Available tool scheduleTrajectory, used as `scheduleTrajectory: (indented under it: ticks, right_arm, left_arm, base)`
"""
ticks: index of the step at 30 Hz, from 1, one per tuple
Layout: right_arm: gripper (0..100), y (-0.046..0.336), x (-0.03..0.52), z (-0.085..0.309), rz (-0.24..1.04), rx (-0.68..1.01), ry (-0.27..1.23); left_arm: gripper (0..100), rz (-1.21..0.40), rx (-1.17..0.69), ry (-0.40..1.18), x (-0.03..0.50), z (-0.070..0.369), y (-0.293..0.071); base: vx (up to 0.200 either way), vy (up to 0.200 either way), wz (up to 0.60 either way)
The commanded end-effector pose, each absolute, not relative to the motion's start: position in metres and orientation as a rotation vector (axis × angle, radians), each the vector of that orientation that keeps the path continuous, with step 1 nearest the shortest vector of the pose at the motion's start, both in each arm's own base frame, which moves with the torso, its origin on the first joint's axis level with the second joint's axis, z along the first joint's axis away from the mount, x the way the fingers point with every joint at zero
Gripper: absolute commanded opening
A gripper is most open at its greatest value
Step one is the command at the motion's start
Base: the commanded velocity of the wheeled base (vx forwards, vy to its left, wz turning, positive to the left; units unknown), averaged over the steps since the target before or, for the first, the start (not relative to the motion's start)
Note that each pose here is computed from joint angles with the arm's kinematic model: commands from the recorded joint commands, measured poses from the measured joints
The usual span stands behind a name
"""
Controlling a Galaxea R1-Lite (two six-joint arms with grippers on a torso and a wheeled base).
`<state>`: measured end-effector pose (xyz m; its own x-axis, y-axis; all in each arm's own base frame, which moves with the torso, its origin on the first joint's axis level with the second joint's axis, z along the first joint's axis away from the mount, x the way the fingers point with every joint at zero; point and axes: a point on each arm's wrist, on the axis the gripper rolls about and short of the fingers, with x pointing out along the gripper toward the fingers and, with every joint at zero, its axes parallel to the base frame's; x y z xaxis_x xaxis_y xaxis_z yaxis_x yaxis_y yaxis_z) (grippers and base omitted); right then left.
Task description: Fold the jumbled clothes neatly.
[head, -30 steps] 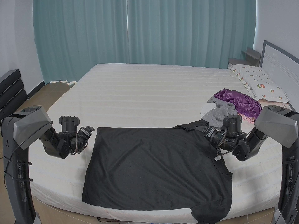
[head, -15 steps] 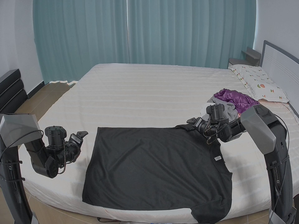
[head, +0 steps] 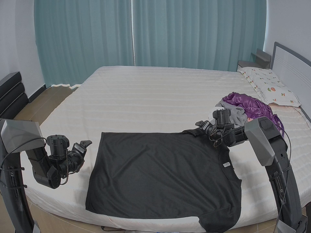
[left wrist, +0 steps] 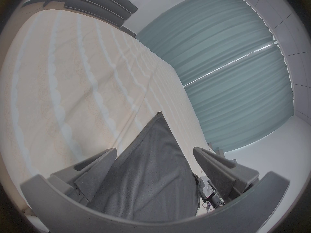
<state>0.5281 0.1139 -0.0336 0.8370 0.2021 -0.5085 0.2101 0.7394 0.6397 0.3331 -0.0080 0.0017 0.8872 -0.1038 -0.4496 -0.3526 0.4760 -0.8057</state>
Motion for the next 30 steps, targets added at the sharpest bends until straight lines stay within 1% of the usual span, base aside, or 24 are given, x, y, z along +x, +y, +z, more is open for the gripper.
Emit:
scheduleTrajectory:
  ticks: [1, 4, 6, 7, 8, 9, 10, 11, 13, 16, 19, 20, 21, 22, 25, 30]
  right_arm:
    - [100, 0.116, 0.536, -0.059, -0.004, 0.752, 0.582]
    - [100, 0.119, 0.538, -0.058, 0.037, 0.758, 0.537]
    - [100, 0.124, 0.542, -0.044, 0.13, 0.775, 0.415]
    - [100, 0.124, 0.543, -0.043, 0.138, 0.777, 0.406]
    - [100, 0.122, 0.546, -0.026, 0.203, 0.79, 0.302]
    - [100, 0.122, 0.546, -0.026, 0.203, 0.79, 0.302]
    - [100, 0.117, 0.549, -0.006, 0.235, 0.787, 0.204]
    - [100, 0.111, 0.55, 0.01, 0.255, 0.772, 0.144]
    - [100, 0.099, 0.552, 0.022, 0.256, 0.761, 0.1]
    - [100, 0.092, 0.554, 0.023, 0.254, 0.752, 0.096]
    - [100, 0.087, 0.554, -0.014, 0.218, 0.728, 0.185]
    - [100, 0.087, 0.554, -0.023, 0.211, 0.726, 0.201]
    - [100, 0.087, 0.554, -0.023, 0.211, 0.726, 0.201]
    - [100, 0.087, 0.553, -0.038, 0.192, 0.725, 0.229]
    - [100, 0.087, 0.553, -0.04, 0.183, 0.724, 0.236]
    - [100, 0.079, 0.554, -0.035, 0.105, 0.717, 0.276]
  left_arm:
    - [100, 0.168, -1.074, 0.493, 0.333, -0.004, -0.008]
    - [100, 0.168, -1.074, 0.493, 0.333, -0.004, -0.008]
    - [100, 0.169, -1.073, 0.494, 0.332, -0.004, -0.008]
    - [100, 0.169, -1.073, 0.494, 0.332, -0.004, -0.008]
    - [100, 0.17, -1.073, 0.496, 0.332, -0.004, -0.008]
    - [100, 0.17, -1.073, 0.496, 0.332, -0.004, -0.008]
    - [100, 0.17, -1.073, 0.496, 0.332, -0.004, -0.008]
    - [100, 0.169, -1.071, 0.498, 0.332, -0.004, -0.009]
    - [100, 0.169, -1.071, 0.498, 0.332, -0.004, -0.009]
    - [100, 0.169, -1.071, 0.498, 0.332, -0.004, -0.009]
    - [100, 0.169, -1.071, 0.498, 0.332, -0.004, -0.009]
    - [100, 0.169, -1.071, 0.498, 0.332, -0.004, -0.009]
    - [100, 0.169, -1.071, 0.498, 0.332, -0.004, -0.009]
    - [100, 0.17, -1.071, 0.499, 0.332, -0.005, -0.009]
    - [100, 0.17, -1.071, 0.499, 0.332, -0.005, -0.009]
    - [100, 0.171, -1.069, 0.504, 0.331, -0.006, -0.009]
  base:
    - [0.0, 0.0, 0.0]
    - [0.0, 0.0, 0.0]
    - [0.0, 0.0, 0.0]
    - [0.0, 0.0, 0.0]
    - [0.0, 0.0, 0.0]
    - [0.0, 0.0, 0.0]
    - [0.0, 0.0, 0.0]
    - [0.0, 0.0, 0.0]
    - [0.0, 0.0, 0.0]
    - [0.0, 0.0, 0.0]
    - [0.0, 0.0, 0.0]
    - [0.0, 0.0, 0.0]
    - [0.0, 0.0, 0.0]
    - [0.0, 0.0, 0.0]
    - [0.0, 0.0, 0.0]
    - [0.0, 0.0, 0.0]
